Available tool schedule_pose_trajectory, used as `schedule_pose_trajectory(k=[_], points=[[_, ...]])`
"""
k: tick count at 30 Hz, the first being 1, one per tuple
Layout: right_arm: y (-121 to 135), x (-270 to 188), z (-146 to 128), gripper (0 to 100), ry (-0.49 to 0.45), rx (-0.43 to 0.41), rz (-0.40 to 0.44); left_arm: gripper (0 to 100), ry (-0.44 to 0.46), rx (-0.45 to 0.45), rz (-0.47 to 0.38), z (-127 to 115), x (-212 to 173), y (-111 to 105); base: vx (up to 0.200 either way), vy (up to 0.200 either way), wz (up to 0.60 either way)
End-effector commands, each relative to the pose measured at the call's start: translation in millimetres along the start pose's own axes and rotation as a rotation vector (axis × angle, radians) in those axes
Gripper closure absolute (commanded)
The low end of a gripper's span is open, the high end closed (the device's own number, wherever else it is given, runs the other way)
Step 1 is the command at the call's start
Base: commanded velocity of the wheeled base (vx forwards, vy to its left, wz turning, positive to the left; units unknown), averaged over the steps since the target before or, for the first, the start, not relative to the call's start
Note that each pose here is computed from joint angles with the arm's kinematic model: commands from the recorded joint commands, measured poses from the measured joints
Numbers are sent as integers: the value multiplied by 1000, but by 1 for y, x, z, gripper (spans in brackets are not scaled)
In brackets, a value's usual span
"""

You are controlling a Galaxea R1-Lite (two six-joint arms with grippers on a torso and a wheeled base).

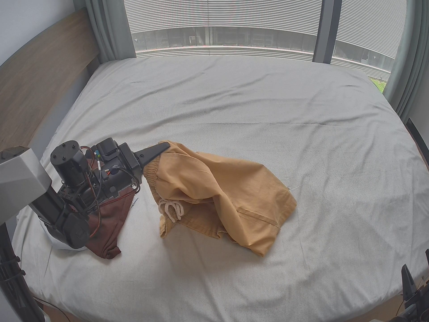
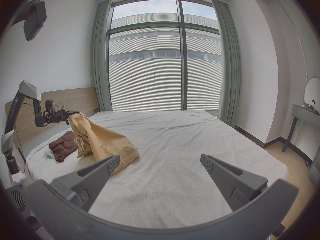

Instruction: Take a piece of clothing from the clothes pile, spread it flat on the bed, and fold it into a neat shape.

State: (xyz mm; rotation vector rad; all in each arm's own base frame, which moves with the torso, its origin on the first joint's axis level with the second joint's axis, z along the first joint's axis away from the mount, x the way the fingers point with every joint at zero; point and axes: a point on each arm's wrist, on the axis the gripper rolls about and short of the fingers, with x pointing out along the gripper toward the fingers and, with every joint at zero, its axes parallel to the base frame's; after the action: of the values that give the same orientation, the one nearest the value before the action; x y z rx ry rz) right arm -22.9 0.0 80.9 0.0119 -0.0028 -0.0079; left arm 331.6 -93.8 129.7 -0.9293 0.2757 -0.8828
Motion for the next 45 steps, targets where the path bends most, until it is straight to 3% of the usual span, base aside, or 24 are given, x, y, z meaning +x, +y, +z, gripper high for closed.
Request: schedule_pose_trajectory(k=[1,12,14,15,16,18,20,22,23,24,25,29,32,38,45], points=[[0,0,-5,0,1,0,2,100,-5,-3,9,1,0,4,0,0,0],[0,0,-4,0,-5,-7,5,100,-37,3,27,4,1,8,0,0,0],[0,-1,2,0,-45,-3,10,100,-35,1,27,3,1,8,0,0,0],[1,-11,44,0,-252,9,14,100,-36,1,29,3,1,9,0,0,0],[2,-17,87,0,-385,14,10,100,-36,1,29,3,2,9,0,0,0],[2,-3,140,0,-420,19,28,100,-37,1,30,4,3,12,0,0,0],[2,11,158,0,-371,57,117,100,-45,11,31,5,5,13,0,0,0],[4,26,156,0,-266,148,247,100,-61,26,39,6,5,13,0,0,0],[12,53,152,0,-77,299,377,100,-75,42,50,6,6,15,0,0,0],[13,54,153,0,-65,309,385,100,-75,44,49,6,6,15,0,0,0],[21,70,149,0,40,390,441,100,-80,59,48,7,7,15,0,0,0],[39,108,144,0,180,438,490,100,-80,65,44,8,7,13,0,0,0],[49,131,143,0,200,437,537,100,-81,63,46,8,6,13,0,0,0],[63,168,125,0,299,435,519,100,-73,59,50,6,5,15,0,0,0],[75,199,98,0,361,513,540,100,-76,58,56,9,1,16,0,0,0]])
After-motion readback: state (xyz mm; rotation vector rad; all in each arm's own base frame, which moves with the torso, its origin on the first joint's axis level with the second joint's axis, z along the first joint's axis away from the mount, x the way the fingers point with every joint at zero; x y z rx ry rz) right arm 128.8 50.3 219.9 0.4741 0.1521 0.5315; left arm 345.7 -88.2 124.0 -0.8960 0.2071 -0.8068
